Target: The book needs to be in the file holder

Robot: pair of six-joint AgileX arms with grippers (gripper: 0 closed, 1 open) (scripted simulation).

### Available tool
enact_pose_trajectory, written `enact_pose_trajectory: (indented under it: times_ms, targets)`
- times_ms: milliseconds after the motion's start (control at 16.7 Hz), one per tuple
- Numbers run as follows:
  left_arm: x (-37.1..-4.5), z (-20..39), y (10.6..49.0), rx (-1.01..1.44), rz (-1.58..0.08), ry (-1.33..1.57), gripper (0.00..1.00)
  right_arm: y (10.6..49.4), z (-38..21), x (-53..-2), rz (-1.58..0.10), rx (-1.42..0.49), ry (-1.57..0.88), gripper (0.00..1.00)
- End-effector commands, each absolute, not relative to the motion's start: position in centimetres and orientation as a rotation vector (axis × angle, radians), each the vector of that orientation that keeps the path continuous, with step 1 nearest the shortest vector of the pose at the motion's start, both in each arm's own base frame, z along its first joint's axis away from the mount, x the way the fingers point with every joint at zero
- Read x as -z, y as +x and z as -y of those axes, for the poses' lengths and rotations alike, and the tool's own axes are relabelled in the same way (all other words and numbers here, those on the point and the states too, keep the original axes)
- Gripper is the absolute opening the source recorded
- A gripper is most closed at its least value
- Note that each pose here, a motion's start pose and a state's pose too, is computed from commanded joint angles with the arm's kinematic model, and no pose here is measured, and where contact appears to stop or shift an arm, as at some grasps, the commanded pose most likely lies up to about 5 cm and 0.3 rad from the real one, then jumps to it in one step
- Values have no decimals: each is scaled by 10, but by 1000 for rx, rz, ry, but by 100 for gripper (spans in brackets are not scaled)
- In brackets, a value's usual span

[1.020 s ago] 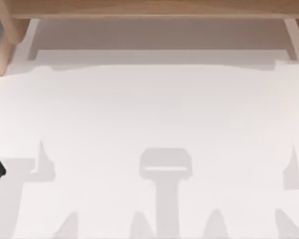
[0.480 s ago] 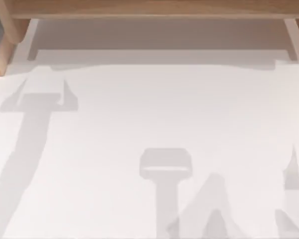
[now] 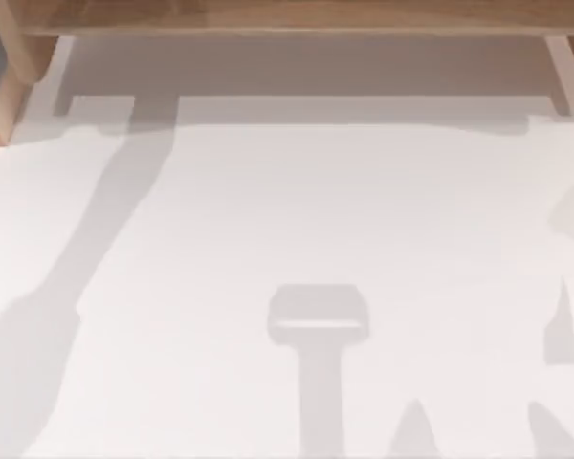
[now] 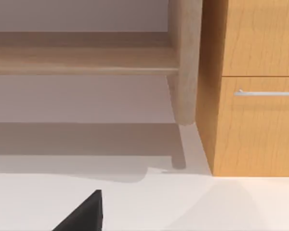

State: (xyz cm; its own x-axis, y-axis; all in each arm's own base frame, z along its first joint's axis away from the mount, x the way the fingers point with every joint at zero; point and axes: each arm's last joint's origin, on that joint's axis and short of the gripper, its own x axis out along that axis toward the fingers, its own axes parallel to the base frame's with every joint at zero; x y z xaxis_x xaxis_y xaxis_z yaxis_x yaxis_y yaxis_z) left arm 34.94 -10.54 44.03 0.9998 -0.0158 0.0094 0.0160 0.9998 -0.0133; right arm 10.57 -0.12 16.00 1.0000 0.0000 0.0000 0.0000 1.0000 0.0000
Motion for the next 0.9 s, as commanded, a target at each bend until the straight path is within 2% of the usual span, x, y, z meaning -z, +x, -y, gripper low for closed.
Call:
enact_pose_trajectory:
  times_ms: [300,900]
  targets:
    - [-434,146,404,17,9,-12,100,106,1,-160,0,0,0,100]
    - [-430,151,418,16,5,-11,100,106,1,-160,0,0,0,100]
